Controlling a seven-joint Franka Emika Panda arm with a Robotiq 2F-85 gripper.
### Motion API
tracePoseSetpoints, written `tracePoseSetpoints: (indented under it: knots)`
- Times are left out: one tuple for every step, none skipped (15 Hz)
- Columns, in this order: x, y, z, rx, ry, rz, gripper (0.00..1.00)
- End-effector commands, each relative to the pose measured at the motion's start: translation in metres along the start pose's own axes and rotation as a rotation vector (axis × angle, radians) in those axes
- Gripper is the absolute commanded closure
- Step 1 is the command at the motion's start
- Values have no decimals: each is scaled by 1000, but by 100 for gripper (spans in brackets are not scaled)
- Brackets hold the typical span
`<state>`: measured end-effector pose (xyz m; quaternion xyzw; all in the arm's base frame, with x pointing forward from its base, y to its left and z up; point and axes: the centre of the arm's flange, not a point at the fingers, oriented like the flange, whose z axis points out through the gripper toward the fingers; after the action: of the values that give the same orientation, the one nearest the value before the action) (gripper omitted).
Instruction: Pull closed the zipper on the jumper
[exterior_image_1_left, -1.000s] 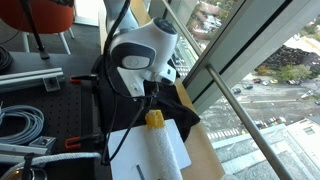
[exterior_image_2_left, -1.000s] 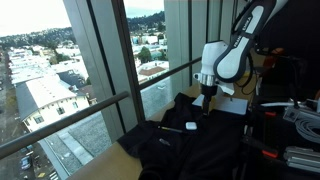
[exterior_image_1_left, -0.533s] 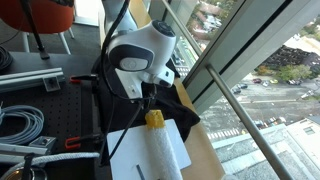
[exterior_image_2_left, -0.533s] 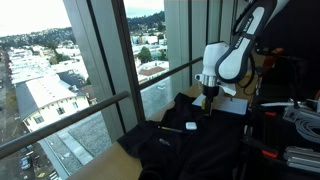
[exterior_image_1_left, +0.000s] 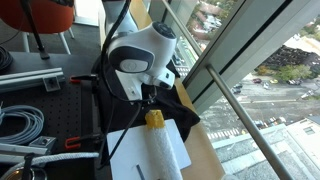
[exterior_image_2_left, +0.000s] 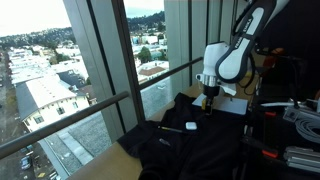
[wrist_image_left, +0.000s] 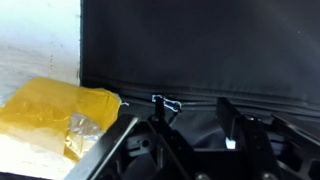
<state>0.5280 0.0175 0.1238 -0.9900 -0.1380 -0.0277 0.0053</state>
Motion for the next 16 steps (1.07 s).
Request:
tracePoseSetpoints:
  knots:
    - [0,8,5,-13,5,9,78]
    - [-1,9,6,-13,4,11,84]
    - [-1,10,6,-13,2,13,93]
    - [-2,10,7,-13,0,13,98]
    - [-2,10,8,-13,-1,13,100]
    - [-1,10,8,-13,-1,13,100]
    - [0,10,8,-14,0,12,100]
    - [1,10,8,-14,1,10,100]
    - [3,11,6,-15,4,10,100]
    - [6,9,3,-13,7,8,100]
    - [10,7,0,-14,13,5,100]
    - [15,2,-5,-12,23,0,100]
    - [20,-2,-8,-11,30,-5,100]
    - [26,-8,-10,-10,37,-15,100]
    - [29,-14,-11,-10,40,-24,100]
    - [31,-21,-12,-9,41,-36,100]
